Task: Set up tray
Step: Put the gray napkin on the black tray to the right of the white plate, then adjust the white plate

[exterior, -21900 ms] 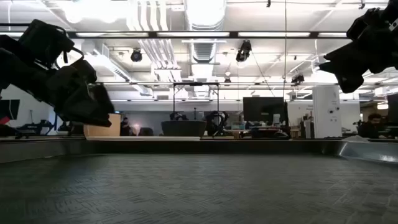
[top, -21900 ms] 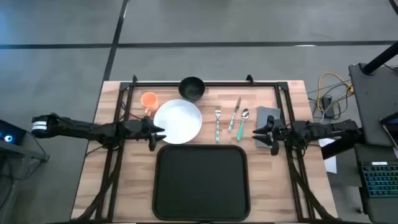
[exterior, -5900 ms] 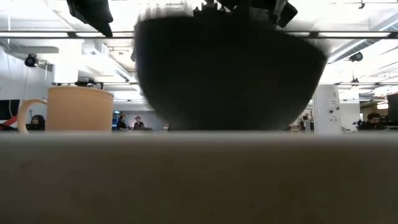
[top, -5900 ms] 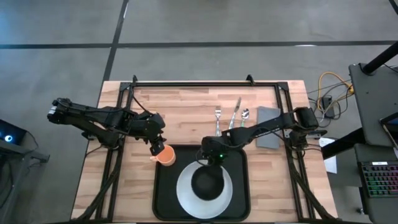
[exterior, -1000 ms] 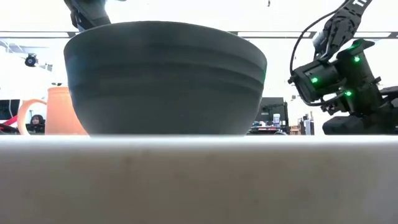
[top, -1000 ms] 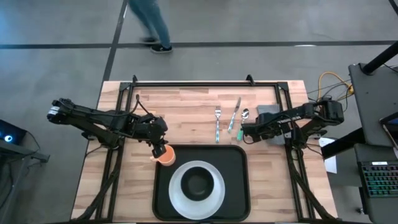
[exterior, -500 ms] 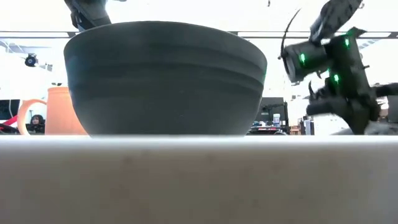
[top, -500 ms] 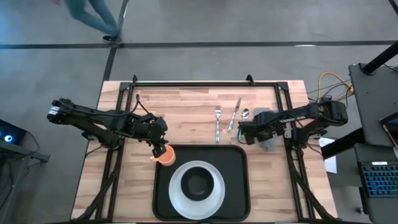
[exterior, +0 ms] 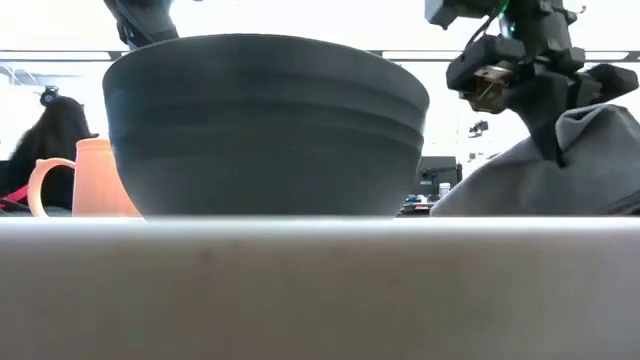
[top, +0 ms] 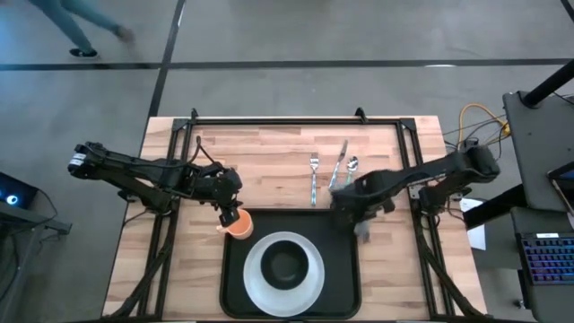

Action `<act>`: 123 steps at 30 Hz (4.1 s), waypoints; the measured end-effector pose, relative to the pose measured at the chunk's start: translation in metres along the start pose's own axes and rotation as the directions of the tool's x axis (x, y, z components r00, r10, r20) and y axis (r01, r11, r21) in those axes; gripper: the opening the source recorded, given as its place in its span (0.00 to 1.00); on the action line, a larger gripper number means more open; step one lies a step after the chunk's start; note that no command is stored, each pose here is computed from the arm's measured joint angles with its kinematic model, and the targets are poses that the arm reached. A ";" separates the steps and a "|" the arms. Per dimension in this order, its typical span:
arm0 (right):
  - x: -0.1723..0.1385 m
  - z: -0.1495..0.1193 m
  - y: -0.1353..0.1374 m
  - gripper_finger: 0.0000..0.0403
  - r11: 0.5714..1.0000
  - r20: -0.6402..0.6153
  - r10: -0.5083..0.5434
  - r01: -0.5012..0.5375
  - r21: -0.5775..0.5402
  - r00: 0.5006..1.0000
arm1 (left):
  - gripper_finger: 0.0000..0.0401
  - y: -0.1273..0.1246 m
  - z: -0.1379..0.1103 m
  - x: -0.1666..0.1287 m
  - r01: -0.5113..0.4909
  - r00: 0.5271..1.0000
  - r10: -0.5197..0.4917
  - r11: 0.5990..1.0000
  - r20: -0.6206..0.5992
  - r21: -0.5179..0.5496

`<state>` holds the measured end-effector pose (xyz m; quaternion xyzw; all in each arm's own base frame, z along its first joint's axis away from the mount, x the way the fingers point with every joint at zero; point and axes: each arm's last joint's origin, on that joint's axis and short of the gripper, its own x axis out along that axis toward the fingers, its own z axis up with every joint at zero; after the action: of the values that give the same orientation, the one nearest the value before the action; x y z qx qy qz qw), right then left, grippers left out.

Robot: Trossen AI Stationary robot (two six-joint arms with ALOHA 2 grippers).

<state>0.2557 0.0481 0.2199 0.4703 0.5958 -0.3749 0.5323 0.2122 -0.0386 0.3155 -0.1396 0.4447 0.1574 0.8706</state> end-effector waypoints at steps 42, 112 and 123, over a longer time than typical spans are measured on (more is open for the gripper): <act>0.079 -0.137 0.098 0.31 0.988 -0.002 0.155 -0.155 0.016 0.988 | 0.43 -0.022 0.004 -0.025 0.163 0.984 -0.159 0.986 0.079 -0.046; 0.103 -0.173 0.134 0.18 0.584 -0.157 0.349 -0.345 -0.734 0.924 | 0.43 -0.018 0.000 -0.016 0.142 0.989 -0.136 0.983 0.062 -0.113; 0.104 -0.165 0.144 0.17 0.602 -0.071 0.411 -0.329 -0.728 0.909 | 0.43 -0.018 -0.002 -0.013 0.132 0.991 -0.127 0.985 0.050 -0.109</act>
<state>0.3485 0.2615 0.1498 0.3137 0.5557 -0.0135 0.7698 0.2104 -0.0575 0.3267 -0.2132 0.4064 0.1282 0.8792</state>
